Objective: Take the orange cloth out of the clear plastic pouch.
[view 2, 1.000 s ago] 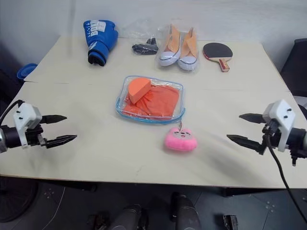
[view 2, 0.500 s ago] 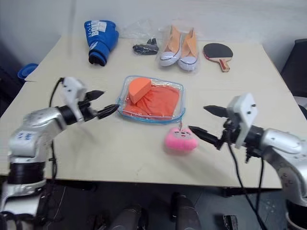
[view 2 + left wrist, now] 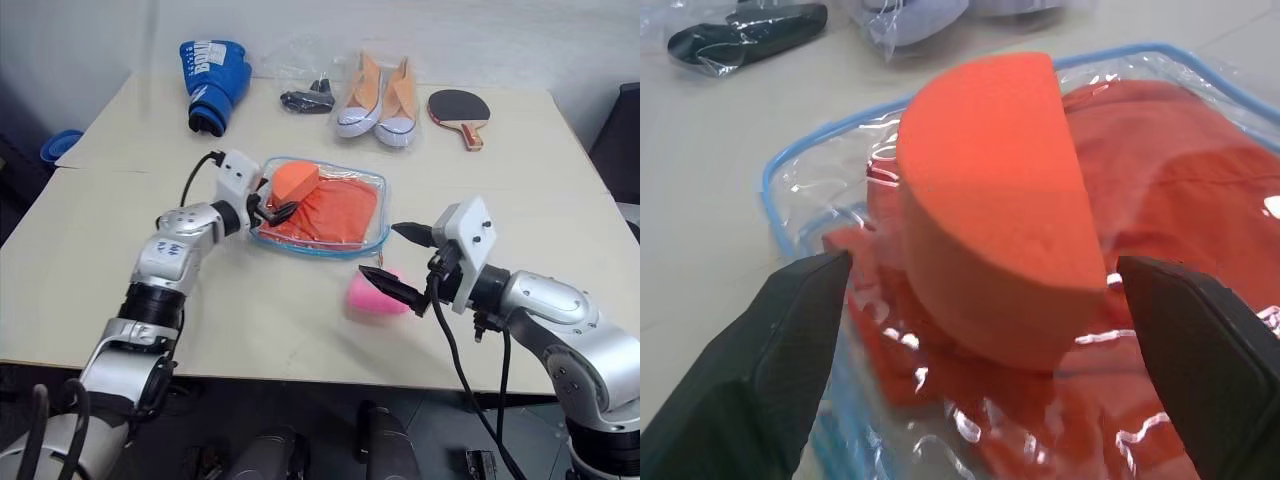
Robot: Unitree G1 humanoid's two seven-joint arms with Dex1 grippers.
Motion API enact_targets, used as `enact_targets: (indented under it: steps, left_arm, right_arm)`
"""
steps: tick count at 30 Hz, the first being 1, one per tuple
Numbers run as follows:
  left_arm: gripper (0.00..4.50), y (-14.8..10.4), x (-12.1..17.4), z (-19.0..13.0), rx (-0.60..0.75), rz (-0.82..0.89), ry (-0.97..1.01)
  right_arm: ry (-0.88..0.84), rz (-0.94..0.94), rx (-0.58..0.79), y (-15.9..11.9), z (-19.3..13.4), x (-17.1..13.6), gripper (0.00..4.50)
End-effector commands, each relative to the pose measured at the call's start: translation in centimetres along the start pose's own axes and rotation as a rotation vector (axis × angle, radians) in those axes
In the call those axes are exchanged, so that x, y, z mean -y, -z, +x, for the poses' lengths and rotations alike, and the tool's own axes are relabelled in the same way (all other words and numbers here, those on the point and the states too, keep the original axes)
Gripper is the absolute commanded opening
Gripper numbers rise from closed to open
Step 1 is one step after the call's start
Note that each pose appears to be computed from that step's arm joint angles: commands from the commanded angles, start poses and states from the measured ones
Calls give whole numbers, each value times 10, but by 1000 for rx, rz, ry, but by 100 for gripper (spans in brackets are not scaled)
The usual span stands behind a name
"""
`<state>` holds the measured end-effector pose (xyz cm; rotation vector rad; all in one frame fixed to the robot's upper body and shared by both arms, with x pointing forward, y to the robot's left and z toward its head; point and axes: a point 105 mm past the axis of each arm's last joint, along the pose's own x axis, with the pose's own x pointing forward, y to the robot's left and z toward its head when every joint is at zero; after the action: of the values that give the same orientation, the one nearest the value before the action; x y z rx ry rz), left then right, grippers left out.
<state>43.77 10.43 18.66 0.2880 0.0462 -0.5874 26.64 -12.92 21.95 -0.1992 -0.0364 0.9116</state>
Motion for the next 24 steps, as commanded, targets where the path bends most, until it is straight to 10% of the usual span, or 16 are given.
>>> enact_targets:
  steps: [1, 4, 15, 24]
  left_arm:
    - [450, -12, -6, 10, 30, 29, -43]
    - [450, -15, -6, 18, 43, 22, -58]
    - [221, -17, -19, 11, 65, 6, -108]
    - [221, 13, -141, -102, 15, -103, -577]
  right_arm:
    - [-19, -32, 50, -12, 3, -7, 447]
    - [-27, -32, 56, -13, 5, -9, 447]
    - [-35, -45, 39, -11, 4, -9, 450]
    - [-190, -56, 4, -8, 8, -23, 450]
